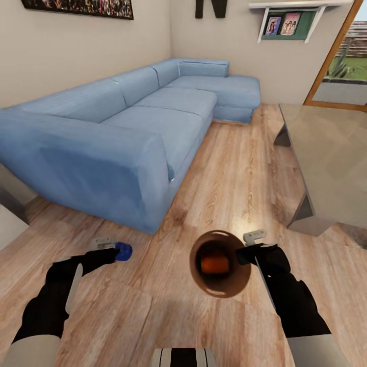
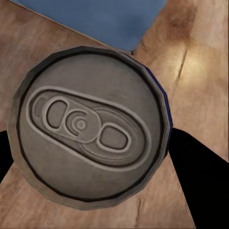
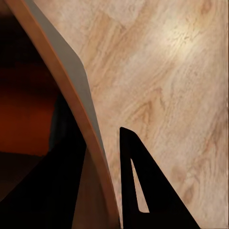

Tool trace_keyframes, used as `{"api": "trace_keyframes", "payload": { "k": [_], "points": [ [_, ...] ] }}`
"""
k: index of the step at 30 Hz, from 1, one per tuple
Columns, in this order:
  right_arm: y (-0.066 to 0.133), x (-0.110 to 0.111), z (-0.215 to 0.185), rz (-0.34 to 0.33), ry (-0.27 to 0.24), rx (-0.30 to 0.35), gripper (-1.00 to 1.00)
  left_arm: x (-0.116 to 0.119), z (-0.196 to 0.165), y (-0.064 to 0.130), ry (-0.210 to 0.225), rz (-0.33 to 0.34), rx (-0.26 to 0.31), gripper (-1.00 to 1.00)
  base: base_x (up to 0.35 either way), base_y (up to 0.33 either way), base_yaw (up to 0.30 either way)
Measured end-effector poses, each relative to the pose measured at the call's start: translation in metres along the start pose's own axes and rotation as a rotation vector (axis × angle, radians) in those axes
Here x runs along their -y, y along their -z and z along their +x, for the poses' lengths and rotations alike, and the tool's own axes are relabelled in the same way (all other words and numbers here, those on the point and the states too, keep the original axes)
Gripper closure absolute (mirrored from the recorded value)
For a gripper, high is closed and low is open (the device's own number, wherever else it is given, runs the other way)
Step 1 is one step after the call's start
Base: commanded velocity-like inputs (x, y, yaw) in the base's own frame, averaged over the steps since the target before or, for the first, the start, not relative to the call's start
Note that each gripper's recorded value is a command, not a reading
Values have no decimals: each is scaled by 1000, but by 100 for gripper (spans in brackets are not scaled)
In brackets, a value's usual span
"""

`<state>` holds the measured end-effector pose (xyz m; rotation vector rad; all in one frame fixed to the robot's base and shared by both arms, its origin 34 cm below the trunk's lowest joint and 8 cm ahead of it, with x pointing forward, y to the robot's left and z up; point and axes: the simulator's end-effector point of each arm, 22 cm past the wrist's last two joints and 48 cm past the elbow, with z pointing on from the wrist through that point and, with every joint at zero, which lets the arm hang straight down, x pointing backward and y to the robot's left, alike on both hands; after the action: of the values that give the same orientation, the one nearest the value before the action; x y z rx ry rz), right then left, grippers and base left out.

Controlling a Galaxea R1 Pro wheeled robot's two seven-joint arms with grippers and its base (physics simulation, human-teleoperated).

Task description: Put the three can of soda from the living room inside the tash can in the kitchen.

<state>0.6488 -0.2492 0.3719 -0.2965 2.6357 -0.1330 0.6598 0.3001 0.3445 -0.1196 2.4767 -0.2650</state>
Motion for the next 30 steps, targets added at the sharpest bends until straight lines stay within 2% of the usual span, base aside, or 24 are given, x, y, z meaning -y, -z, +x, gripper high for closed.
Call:
{"api": "trace_keyframes", "payload": {
  "k": [5, 11, 12, 13, 15, 16, 19, 20, 21, 24, 25, 26, 30],
  "points": [
    [5, 12, 0, 33, 14, 4, 100, 26, 5, -1, -10, 59, -2, 100, 0, 0, 0],
    [20, 44, 4, 141, 47, 21, 100, 53, 1, 3, -25, 78, 32, 100, 0, 0, 0],
    [26, 46, 4, 149, 49, 33, 100, 79, -6, -1, -7, 92, 81, 100, 0, 0, 0],
    [30, 46, 0, 147, 45, 46, 100, 86, -7, 0, -2, 102, 86, 100, 0, 0, 0],
    [38, 39, -11, 112, 21, 81, 100, 87, -12, 4, -4, 100, 96, 100, 0, 0, 0],
    [38, 30, -12, 71, -1, 89, 100, 88, -14, 5, -4, 100, 101, 100, 0, 0, 0],
    [46, -11, -22, -123, -98, 122, 100, 90, -26, 14, -9, 100, 129, 100, 0, 0, 0],
    [49, -19, -25, -159, -113, 128, 100, 90, -29, 16, -10, 100, 134, 100, 0, 0, 0],
    [51, -18, -26, -155, -112, 131, 100, 91, -34, 20, -11, 101, 143, 100, 0, 0, 0],
    [53, 14, -26, -13, -50, 134, 100, 93, -40, 26, -14, 102, 155, 100, 0, 0, 0],
    [55, 20, -26, 12, -39, 136, 100, 94, -43, 28, -15, 103, 160, 100, 0, 0, 0],
    [57, 20, -28, 9, -40, 140, 100, 94, -45, 30, -16, 104, 164, 100, 0, 0, 0],
    [67, -7, -37, -113, -94, 166, 100, 96, -52, 38, -19, 106, 181, 100, 0, 0, 0]
  ]
}}
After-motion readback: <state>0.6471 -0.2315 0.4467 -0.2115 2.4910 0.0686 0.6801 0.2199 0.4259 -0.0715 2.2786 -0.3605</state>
